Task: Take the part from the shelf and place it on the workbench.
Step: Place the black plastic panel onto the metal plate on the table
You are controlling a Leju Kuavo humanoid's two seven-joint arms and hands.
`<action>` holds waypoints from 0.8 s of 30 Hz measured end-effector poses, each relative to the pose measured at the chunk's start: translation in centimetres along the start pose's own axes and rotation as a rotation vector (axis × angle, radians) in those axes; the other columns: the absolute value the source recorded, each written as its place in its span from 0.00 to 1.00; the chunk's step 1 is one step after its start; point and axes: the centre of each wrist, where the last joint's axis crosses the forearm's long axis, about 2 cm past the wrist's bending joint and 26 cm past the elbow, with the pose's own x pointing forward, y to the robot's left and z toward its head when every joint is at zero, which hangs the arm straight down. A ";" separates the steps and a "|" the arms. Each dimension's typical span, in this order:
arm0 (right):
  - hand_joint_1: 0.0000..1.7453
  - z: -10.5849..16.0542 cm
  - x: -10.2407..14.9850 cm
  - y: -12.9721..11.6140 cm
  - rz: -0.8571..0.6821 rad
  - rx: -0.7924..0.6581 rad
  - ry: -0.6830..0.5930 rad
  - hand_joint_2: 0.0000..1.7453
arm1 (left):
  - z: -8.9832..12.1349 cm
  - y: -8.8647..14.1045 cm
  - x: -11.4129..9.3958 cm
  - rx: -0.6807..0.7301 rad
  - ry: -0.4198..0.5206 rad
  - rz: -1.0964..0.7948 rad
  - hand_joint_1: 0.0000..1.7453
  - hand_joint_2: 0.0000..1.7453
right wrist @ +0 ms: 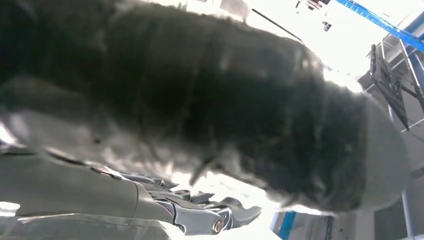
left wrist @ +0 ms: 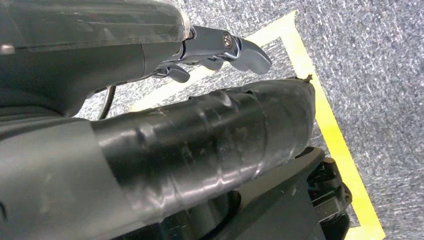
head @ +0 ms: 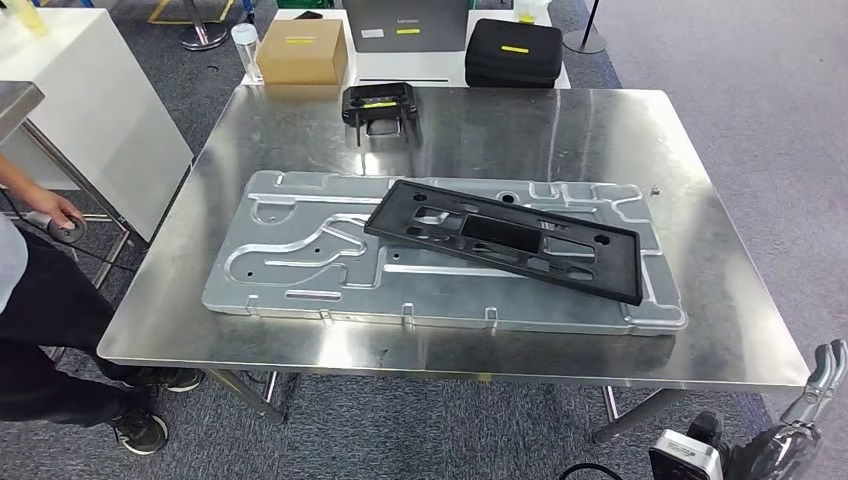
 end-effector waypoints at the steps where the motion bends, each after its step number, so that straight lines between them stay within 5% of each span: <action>1: 0.00 0.0 0.0 0.0 0.000 0.000 0.000 0.00 | 0.0 0.0 0.0 0.000 0.001 0.000 0.00 0.00; 24: 0.00 0.5 0.0 -0.4 -0.014 0.001 0.027 0.00 | 0.0 0.1 -0.1 0.010 0.004 0.002 0.00 0.00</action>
